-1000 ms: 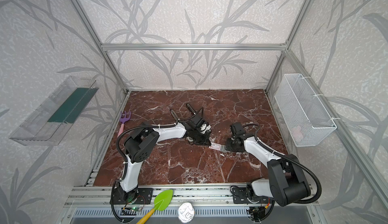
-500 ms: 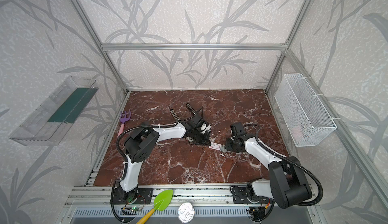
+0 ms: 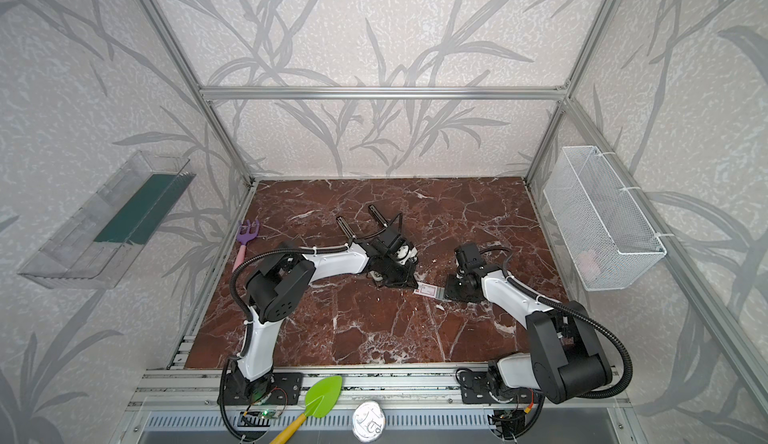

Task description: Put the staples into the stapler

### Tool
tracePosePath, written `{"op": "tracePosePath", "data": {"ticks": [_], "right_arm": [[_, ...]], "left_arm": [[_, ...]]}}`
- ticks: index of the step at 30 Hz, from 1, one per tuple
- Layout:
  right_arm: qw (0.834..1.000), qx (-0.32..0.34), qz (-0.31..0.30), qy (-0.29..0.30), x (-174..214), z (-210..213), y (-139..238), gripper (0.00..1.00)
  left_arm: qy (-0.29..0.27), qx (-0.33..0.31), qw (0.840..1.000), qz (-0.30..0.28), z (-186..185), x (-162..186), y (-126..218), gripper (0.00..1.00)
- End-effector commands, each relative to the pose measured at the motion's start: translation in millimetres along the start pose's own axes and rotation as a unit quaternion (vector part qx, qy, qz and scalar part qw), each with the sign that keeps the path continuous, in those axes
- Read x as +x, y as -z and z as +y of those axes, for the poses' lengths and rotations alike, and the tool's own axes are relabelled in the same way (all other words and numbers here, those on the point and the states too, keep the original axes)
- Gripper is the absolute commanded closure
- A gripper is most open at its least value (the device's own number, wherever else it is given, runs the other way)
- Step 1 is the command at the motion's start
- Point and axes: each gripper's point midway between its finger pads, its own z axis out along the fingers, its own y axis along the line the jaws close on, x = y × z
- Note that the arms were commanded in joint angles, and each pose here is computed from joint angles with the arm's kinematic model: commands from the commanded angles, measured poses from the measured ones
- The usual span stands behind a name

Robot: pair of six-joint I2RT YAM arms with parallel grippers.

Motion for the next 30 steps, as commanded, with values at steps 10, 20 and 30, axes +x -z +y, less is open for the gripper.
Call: {"op": "tracePosePath", "data": {"ticks": [10,20,30], "right_arm": [[1.000,0.025,0.002,-0.008,-2,-12,2,1.00],[1.000,0.024,-0.002,-0.014,-3,-14,2,1.00],[0.999,0.016,-0.010,-0.028,-4,-16,7,0.90]], "left_arm": [[-0.005,0.004,1.000,-0.012,-6,-10,7,1.00],[-0.005,0.012,1.000,-0.011,-7,-13,3,1.00],[-0.005,0.022,1.000,-0.009,-14,-20,0,0.89]]}}
